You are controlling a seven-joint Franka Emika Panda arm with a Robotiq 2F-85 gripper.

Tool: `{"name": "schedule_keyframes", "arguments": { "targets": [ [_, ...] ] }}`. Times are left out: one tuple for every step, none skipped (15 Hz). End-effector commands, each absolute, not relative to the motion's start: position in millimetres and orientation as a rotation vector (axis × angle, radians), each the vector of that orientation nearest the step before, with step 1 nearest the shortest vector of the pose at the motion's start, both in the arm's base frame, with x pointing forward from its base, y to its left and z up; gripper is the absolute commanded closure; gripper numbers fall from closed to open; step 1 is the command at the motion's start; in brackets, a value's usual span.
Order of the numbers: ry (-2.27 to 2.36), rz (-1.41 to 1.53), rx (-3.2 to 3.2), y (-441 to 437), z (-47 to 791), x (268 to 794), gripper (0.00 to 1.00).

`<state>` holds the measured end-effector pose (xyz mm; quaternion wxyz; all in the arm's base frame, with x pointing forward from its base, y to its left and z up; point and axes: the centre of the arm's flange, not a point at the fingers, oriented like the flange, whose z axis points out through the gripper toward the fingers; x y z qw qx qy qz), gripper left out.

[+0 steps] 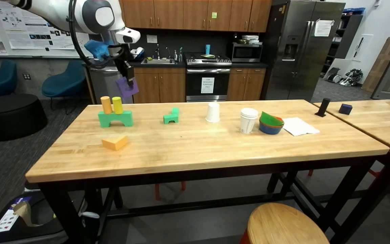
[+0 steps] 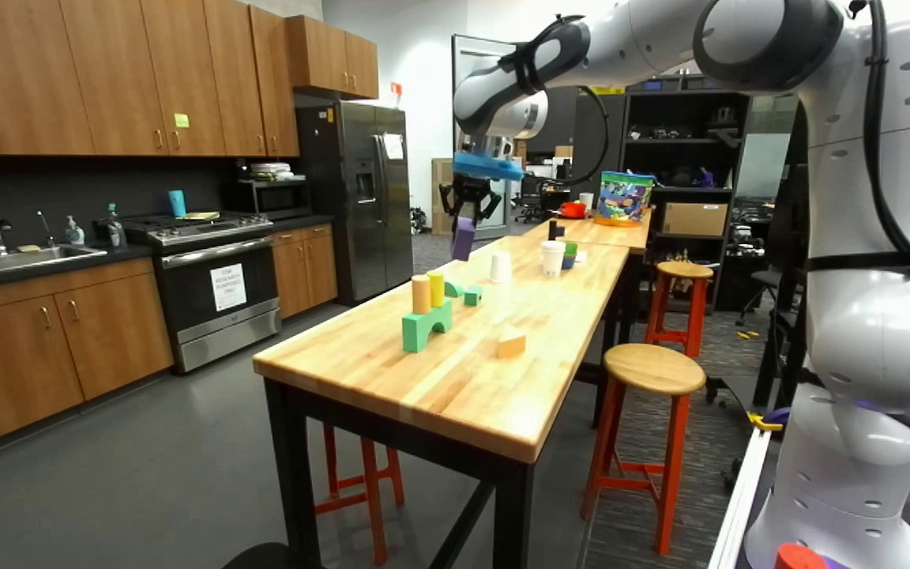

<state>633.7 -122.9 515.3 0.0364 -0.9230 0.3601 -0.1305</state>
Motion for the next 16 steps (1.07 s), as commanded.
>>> {"name": "schedule_keyframes", "arguments": {
  "targets": [
    [1.058,-0.378,-2.863,-124.6,519.4,636.2,0.84],
    [1.089,-0.396,-2.842,-121.7,518.0,632.6,0.59],
    [1.08,-0.391,-2.848,-121.6,517.3,632.6,0.59],
    [1.078,-0.387,-2.851,-121.9,515.4,633.3,0.59],
    [1.078,-0.383,-2.852,-122.5,513.7,633.7,0.59],
    [1.078,-0.382,-2.853,-122.8,513.3,633.8,0.59],
    [1.077,-0.383,-2.853,-122.7,513.4,633.8,0.59],
    [1.076,-0.383,-2.853,-122.6,513.5,633.9,0.59],
    [1.076,-0.383,-2.853,-122.6,513.6,633.9,0.59],
    [1.076,-0.383,-2.853,-122.6,513.6,633.9,0.59],
    [1.076,-0.383,-2.853,-122.6,513.7,633.9,0.59],
    [1.076,-0.383,-2.853,-122.6,513.7,633.9,0.59],
    [1.076,-0.383,-2.853,-122.6,513.8,633.9,0.59],
    [1.076,-0.384,-2.853,-122.6,514.0,633.9,0.59],
    [1.076,-0.384,-2.853,-122.6,514.0,633.9,0.59],
    [1.076,-0.383,-2.853,-122.6,514.0,633.9,0.59]
  ]
}}
